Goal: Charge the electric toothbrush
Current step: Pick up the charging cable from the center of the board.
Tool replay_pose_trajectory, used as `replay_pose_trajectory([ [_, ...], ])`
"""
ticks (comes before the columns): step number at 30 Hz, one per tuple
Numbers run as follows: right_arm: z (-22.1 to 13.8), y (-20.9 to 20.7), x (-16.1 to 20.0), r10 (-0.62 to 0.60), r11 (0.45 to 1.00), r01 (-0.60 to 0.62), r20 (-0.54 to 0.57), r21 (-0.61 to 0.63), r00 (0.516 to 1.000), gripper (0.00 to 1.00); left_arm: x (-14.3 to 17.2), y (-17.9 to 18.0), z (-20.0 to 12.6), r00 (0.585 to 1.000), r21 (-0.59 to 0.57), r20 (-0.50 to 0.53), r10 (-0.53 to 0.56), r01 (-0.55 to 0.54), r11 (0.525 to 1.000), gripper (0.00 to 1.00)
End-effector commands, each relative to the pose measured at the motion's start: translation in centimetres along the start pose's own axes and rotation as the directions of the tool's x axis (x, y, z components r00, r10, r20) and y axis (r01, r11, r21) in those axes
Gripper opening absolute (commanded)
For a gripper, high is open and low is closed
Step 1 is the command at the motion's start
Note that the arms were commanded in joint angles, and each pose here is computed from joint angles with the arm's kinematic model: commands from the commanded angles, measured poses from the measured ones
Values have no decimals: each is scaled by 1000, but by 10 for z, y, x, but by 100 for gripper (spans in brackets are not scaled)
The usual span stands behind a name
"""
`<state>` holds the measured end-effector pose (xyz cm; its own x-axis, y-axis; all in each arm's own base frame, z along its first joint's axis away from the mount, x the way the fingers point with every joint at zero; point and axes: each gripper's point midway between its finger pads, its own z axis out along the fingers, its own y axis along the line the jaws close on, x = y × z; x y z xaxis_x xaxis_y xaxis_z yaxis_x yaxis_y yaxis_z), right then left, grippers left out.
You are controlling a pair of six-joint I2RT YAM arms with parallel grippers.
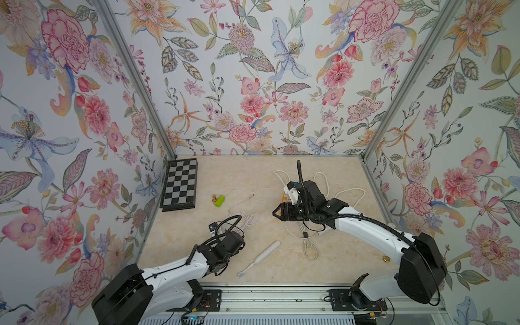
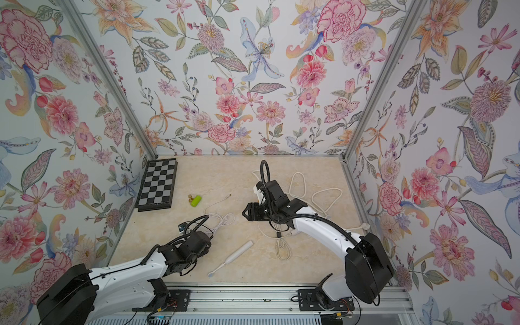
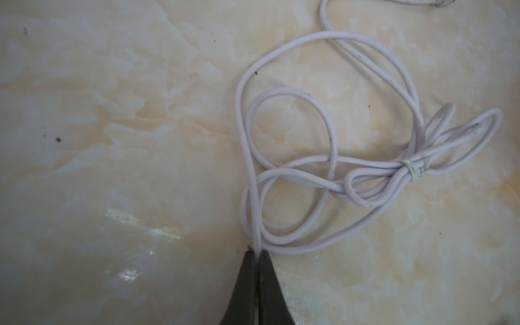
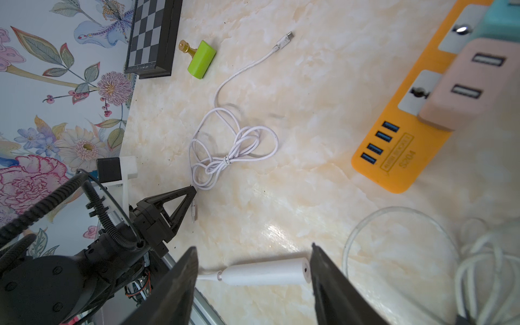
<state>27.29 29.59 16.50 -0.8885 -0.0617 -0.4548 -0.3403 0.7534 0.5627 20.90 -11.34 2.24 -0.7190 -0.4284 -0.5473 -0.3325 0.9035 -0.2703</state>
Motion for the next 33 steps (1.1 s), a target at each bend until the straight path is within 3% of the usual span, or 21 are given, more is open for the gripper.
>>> replay_pose_trajectory([
  [1,-8,4,-4,-4,999,4,19,-33,1000,65,-12,-5,-6,998,18,59,6,-7,1000,0],
  [9,-25,2,-15,50,995,-45,55,-91,997,68,-48,-23,-35,986,47,155,57,-65,997,0],
  [13,-41,12,-23,81,980,-68,65,-186,995,69,-77,-63,-63,966,178,233,112,-156,972,0],
  [16,-55,25,-29,68,965,-48,70,-258,995,71,-97,-105,-91,941,327,301,155,-255,910,0],
  [18,-66,36,-32,57,948,-32,69,-317,996,72,-107,-134,-110,916,415,349,197,-340,844,0],
  [26,-72,73,-43,174,863,-147,11,-483,985,71,-114,-207,-143,847,598,435,305,-525,605,0],
  [33,-45,82,-56,310,802,-284,-40,-525,950,58,-104,-225,-132,832,618,417,367,-555,556,0],
])
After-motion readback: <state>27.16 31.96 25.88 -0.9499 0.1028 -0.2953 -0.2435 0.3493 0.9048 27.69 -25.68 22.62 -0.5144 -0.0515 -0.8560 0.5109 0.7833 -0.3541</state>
